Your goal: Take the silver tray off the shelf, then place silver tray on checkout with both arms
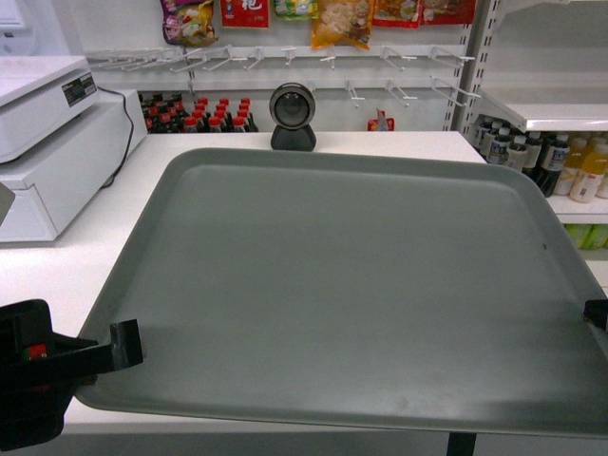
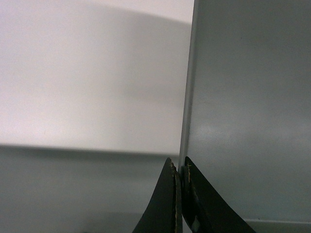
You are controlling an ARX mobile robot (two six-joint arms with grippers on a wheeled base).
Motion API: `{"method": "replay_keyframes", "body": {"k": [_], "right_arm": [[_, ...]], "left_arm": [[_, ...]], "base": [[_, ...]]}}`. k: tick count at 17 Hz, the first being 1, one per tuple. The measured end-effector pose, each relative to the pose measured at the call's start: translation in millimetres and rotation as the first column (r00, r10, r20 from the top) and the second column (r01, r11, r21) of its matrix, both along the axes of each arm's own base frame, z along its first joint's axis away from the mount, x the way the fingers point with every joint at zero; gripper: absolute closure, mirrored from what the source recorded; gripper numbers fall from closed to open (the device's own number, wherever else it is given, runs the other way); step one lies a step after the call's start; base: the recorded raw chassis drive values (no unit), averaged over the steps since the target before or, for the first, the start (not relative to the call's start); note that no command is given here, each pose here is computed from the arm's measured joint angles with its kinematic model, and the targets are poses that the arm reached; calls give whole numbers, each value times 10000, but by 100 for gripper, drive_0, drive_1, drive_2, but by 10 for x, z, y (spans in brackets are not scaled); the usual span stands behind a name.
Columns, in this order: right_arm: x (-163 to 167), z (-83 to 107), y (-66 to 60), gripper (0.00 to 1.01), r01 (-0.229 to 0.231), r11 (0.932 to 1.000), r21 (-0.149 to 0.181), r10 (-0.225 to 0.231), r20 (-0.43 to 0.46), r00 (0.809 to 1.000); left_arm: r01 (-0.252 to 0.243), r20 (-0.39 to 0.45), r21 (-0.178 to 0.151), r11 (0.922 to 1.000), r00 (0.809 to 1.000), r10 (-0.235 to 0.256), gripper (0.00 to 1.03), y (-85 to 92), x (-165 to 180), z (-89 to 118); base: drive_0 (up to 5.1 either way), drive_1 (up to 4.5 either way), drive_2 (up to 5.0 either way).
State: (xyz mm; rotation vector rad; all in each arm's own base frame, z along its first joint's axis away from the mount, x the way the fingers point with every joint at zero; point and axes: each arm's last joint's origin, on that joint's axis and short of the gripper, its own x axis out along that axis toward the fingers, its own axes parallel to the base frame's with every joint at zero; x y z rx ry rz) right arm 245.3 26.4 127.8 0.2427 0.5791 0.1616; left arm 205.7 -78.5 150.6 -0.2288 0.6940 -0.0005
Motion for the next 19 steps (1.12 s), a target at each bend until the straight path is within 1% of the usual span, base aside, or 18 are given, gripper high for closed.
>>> {"method": "replay_keyframes", "body": {"k": [5, 7, 8, 9, 10, 11, 13, 19], "right_arm": [[-1, -6, 0, 98, 0, 10000, -3, 0, -38, 10000], [3, -2, 0, 98, 0, 10000, 0, 0, 4, 10000], [4, 3, 8, 98, -265, 9996, 52, 264, 123, 9996], [48, 16, 30, 98, -893, 9959, 154, 880, 696, 9937], [150, 7, 88, 98, -1331, 9909, 191, 1307, 958, 9868], [251, -21, 123, 98, -1372, 9903, 196, 1349, 917, 9866], [369, -58, 150, 98, -1285, 9915, 175, 1265, 871, 9881], [539, -142, 181, 98, -1187, 9927, 221, 1166, 797, 9900]], "left_arm": [[6, -12, 0, 10000, 10000, -6, 100, 0, 0, -2], [-6, -16, 12, 10000, 10000, 6, 100, 0, 2, -5], [-469, -405, 564, 9973, 9980, 492, 100, -38, -1, -13], [-946, -329, 880, 9916, 9947, 978, 100, -53, 45, -48], [-1279, -297, 763, 9888, 9910, 1305, 100, -26, 172, -111], [-1379, -222, 825, 9870, 9899, 1402, 100, -19, 293, -151], [-1330, -249, 781, 9880, 9905, 1353, 100, -5, 429, -196], [-1232, -312, 716, 9898, 9916, 1257, 100, 13, 648, -275]], "base": [[-5, 425, -436], [0, 0, 0], [0, 0, 0], [0, 0, 0], [0, 0, 0], [0, 0, 0], [0, 0, 0], [0, 0, 0]]}}
